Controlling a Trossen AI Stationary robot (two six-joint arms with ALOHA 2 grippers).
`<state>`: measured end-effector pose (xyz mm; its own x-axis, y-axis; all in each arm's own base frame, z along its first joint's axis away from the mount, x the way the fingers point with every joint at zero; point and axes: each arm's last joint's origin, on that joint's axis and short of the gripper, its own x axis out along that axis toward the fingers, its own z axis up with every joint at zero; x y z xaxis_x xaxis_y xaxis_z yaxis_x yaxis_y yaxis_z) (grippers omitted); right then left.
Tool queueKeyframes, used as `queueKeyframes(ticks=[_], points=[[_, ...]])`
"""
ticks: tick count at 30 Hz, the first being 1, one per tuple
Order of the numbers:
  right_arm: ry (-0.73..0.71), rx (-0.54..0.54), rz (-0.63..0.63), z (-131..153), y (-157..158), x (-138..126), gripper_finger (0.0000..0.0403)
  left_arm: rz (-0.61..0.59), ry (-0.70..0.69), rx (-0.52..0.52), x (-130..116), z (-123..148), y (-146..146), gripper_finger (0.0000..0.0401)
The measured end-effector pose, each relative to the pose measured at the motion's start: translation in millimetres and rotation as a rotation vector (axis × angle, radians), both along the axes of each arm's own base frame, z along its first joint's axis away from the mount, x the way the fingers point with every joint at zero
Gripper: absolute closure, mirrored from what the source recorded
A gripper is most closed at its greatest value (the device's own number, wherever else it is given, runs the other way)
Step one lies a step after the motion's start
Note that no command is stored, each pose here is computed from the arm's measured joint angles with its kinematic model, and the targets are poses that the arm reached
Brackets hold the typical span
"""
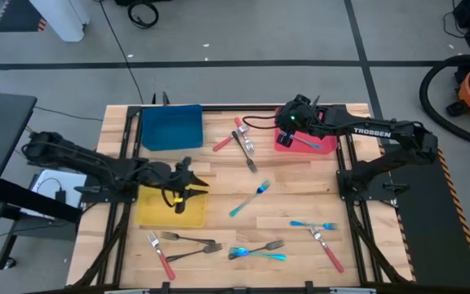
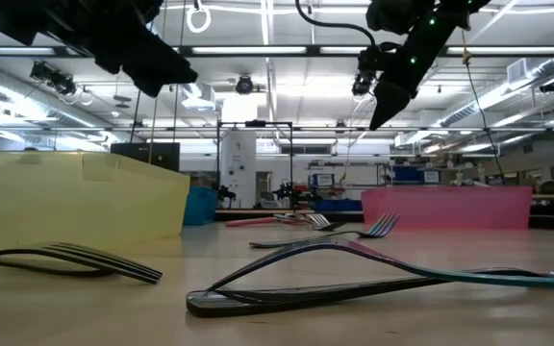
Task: Sort silverware by color (type)
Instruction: Put the middle left black fork into the yellow bin
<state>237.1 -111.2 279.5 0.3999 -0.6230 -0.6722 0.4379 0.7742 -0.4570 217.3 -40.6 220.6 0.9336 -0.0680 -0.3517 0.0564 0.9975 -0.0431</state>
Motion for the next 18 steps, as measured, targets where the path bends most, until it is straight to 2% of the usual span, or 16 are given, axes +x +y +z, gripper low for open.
queueKeyframes(ticks=[5,8,12,18], points=[[-0.001,0.0,0.0,0.0,0.0,0.0,0.0306,-0.016,-0.008,0.0,6.7,-4.4,-2.4,0.0293],[-0.027,0.017,-0.028,0.0,0.0,0.1,0.0306,-0.072,0.013,-0.006,4.6,-5.8,-9.0,0.0293],[-0.055,0.045,-0.035,-0.1,1.8,1.0,0.0306,-0.143,0.045,-0.011,4.9,7.9,-24.6,0.0293],[-0.056,0.052,0.016,-0.3,12.9,5.9,0.0306,-0.187,0.297,-0.031,1.4,18.2,-47.5,0.0293]])
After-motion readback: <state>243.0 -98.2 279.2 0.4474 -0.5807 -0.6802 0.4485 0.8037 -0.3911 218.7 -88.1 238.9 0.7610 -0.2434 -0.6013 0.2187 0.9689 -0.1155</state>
